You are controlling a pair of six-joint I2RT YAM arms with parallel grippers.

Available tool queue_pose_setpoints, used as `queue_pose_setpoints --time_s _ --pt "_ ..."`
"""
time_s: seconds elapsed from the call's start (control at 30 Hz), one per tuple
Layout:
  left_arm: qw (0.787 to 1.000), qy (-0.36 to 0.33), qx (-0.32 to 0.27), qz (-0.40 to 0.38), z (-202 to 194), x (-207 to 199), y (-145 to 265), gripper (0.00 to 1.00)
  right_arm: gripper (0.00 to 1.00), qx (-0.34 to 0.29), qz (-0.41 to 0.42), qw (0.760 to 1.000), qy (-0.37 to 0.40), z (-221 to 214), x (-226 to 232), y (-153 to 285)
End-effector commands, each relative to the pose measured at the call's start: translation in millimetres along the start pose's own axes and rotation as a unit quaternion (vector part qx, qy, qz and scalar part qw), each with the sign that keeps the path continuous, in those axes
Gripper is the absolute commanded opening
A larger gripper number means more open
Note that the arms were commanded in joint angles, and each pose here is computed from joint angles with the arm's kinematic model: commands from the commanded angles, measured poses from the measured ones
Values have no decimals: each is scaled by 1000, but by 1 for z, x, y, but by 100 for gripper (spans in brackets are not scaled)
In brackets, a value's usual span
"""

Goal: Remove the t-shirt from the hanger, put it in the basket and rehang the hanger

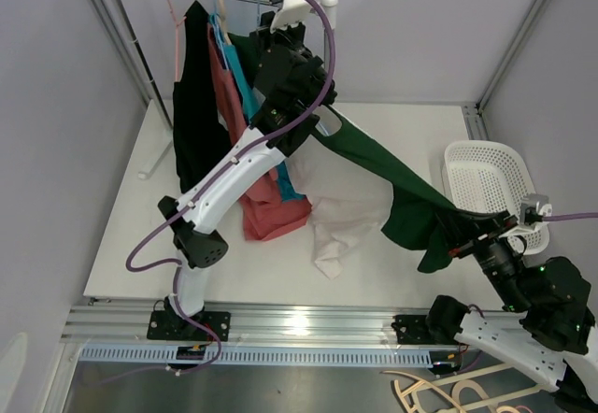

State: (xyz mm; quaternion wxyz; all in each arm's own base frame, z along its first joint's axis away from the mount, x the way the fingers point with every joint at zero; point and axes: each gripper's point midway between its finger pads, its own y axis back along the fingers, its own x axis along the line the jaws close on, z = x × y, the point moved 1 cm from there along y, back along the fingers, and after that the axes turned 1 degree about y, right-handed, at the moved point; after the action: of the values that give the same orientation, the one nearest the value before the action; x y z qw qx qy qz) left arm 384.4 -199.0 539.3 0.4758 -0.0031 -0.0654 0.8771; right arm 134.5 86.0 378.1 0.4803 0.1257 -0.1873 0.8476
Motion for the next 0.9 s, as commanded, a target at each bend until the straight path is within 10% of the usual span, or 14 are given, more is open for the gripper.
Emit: queue_pose_setpoints --time_s 0.0,0.5,0.87 --pt "999 25 -45 -1 37 30 -26 1 0 -47 -30 998 -25 33 -13 21" --pt "986 58 -26 -157 34 8 -11 1 0 28 -112 993 -17 5 -20 -13" --pt "970 122 -48 -203 67 24 5 1 0 166 -45 984 -52 -93 12 -70"
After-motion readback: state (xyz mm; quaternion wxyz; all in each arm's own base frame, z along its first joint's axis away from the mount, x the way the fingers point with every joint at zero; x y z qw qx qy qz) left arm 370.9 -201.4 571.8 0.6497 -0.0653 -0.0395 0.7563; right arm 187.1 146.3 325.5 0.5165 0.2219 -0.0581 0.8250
